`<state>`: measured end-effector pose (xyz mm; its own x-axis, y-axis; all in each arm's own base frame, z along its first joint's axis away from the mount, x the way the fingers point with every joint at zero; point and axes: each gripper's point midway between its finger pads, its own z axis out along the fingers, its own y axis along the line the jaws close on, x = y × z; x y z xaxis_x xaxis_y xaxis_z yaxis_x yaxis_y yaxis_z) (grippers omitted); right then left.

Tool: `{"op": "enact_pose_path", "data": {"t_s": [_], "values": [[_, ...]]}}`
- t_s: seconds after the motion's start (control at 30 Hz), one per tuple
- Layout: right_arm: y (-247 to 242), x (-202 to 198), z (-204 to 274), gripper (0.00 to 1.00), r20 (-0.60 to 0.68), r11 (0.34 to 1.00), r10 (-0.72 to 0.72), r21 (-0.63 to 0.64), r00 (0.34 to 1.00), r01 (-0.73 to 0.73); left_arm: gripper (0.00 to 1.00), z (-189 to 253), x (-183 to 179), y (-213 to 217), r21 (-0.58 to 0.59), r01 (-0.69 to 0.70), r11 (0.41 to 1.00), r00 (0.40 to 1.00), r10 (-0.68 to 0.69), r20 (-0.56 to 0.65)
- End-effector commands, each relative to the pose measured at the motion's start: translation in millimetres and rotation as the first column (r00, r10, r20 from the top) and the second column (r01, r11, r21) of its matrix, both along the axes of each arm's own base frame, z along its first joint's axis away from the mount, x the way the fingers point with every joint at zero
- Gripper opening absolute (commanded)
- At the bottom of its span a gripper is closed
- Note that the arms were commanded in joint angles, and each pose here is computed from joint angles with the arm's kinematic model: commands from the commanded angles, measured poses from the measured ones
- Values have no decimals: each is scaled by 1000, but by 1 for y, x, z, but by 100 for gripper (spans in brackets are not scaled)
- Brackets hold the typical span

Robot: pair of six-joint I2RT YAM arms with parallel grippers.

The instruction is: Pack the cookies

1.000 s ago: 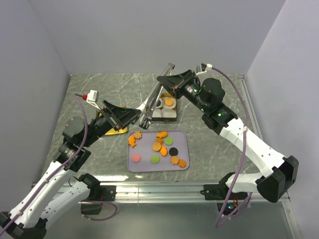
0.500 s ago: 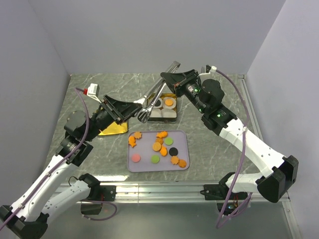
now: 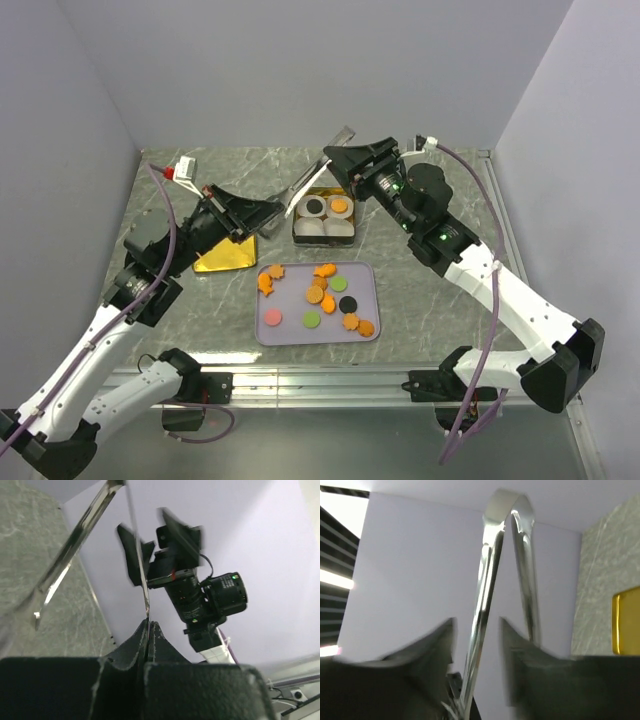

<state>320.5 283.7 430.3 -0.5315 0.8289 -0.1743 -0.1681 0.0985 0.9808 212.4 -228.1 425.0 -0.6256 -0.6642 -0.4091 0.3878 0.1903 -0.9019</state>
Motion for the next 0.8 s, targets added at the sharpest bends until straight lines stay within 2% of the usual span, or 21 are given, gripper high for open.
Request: {"op": "enact_pose_path", "data": {"t_s": [0.0, 0.07, 0.1, 0.17, 0.27, 0.3, 0.33, 0.37, 0.4, 0.43, 0.5, 0.57, 0.6, 0.7, 0.73, 0.77], "values": [[-11, -23, 23, 77, 73, 997, 25, -73, 997, -20, 0, 11, 2, 8, 85, -52, 995, 997, 46, 63], [-18, -35, 17, 92, 80, 986, 38, -163, 996, -24, 0, -1, 4, 9, 150, -58, 987, 998, 52, 47], [-21, -40, 7, 92, 64, 976, 46, -217, 997, -31, 0, 4, 3, 10, 188, -63, 980, 995, 46, 93], [-37, -57, 12, 94, 128, 954, 52, -299, 990, -12, 0, -3, 5, 9, 272, -60, 960, 994, 31, 109], [-49, -80, 24, 100, 265, 897, 138, -442, 954, -7, 0, -17, 3, 11, 473, -46, 880, 978, -56, 199], [-50, -84, 31, 100, 311, 874, 175, -486, 934, -2, 0, -25, 0, 14, 525, -31, 850, 980, -78, 184], [-52, -76, 12, 100, 296, 787, 229, -617, 927, 2, 0, -34, 3, 13, 568, -18, 823, 980, -99, 174], [-51, -86, 33, 100, 340, 763, 306, -647, 889, -15, 0, -39, -1, 12, 614, 2, 790, 967, -157, 199], [-52, -90, 18, 100, 281, 696, 368, -715, 886, -63, 0, -45, -7, 9, 638, 32, 769, 956, -210, 206], [-54, -88, 13, 100, 284, 624, 433, -779, 855, -58, 0, -52, -12, 8, 662, 62, 747, 944, -260, 204], [-51, -87, 11, 100, 253, 560, 506, -824, 825, -91, 0, -61, -21, 7, 709, 96, 699, 912, -347, 219], [-48, -92, 18, 100, 297, 557, 543, -827, 786, -72, 0, -68, -29, 12, 743, 111, 661, 900, -383, 207], [-42, -102, 24, 100, 310, 569, 598, -813, 739, -119, 0, -64, -31, 15, 759, 91, 644, 884, -403, 236], [-30, -99, 20, 100, 248, 516, 689, -827, 681, -222, 0, -58, -53, 19, 780, 117, 615, 827, -495, 267], [-24, -94, 1, 100, 175, 466, 722, -839, 670, -283, 0, -56, -61, 21, 783, 119, 610, 810, -515, 279], [-21, -93, -4, 100, 161, 456, 736, -836, 658, -305, 0, -58, -68, 24, 792, 127, 597, 804, -530, 270]]}}
